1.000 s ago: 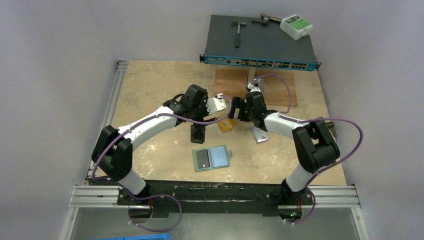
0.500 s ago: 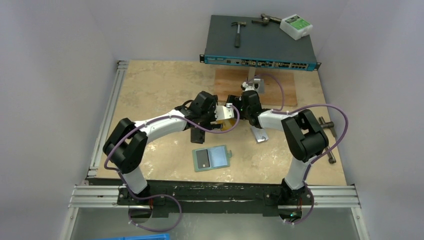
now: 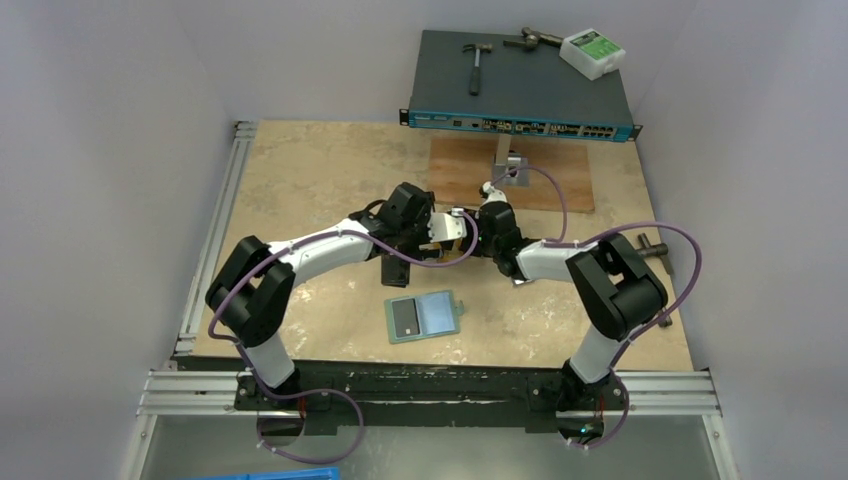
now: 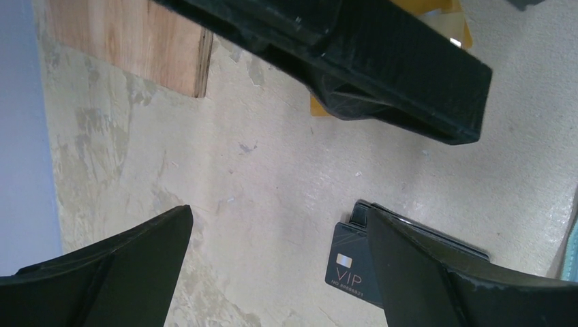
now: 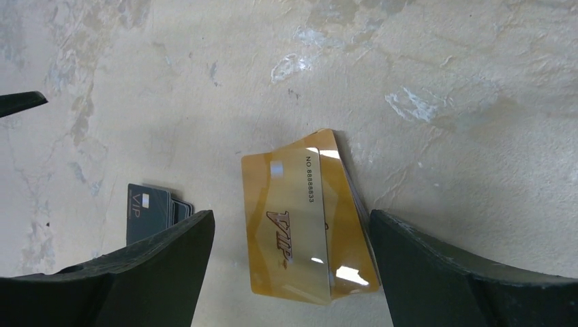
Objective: Put the credit cards into the card holder
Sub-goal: Pick up the credit card from the center of the board.
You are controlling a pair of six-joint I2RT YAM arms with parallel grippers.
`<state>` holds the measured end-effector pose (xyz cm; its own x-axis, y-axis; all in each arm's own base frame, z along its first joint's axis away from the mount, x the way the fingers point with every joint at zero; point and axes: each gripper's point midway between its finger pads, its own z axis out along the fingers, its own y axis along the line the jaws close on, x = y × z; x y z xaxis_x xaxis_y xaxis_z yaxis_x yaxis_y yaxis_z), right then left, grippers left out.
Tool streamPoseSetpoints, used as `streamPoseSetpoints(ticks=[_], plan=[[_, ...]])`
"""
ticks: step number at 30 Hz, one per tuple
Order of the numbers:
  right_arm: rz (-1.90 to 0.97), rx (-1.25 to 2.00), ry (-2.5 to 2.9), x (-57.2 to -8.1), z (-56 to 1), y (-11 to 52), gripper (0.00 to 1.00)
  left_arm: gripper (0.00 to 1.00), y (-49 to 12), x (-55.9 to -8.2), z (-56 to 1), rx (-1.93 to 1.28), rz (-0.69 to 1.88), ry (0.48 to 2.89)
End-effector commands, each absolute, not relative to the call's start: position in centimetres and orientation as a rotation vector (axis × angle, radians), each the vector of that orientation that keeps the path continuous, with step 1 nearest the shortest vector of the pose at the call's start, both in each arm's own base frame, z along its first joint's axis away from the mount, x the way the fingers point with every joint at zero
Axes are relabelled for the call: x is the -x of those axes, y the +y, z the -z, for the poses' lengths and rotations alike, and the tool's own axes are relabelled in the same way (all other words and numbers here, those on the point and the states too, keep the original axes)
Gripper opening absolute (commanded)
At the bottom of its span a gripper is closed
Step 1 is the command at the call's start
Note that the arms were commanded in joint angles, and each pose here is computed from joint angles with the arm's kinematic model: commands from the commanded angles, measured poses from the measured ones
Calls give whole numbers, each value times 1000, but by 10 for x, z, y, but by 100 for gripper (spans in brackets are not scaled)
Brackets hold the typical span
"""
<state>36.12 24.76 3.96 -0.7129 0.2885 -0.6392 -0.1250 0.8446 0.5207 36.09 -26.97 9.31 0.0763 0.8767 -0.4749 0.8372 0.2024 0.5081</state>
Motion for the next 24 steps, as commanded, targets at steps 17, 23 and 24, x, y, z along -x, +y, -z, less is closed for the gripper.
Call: streamPoseSetpoints(ticks=[17, 23, 24], plan=[[-533, -128, 2285, -388, -48, 229, 90, 100, -281, -377, -111, -1588, -20, 1681], [-502, -115, 2287, -379, -42, 219, 90, 100, -283, -373, -110, -1596, -7, 1688], [-509, -116, 2290, -376, -41, 219, 90, 100, -285, -372, -109, -1601, -5, 1684]])
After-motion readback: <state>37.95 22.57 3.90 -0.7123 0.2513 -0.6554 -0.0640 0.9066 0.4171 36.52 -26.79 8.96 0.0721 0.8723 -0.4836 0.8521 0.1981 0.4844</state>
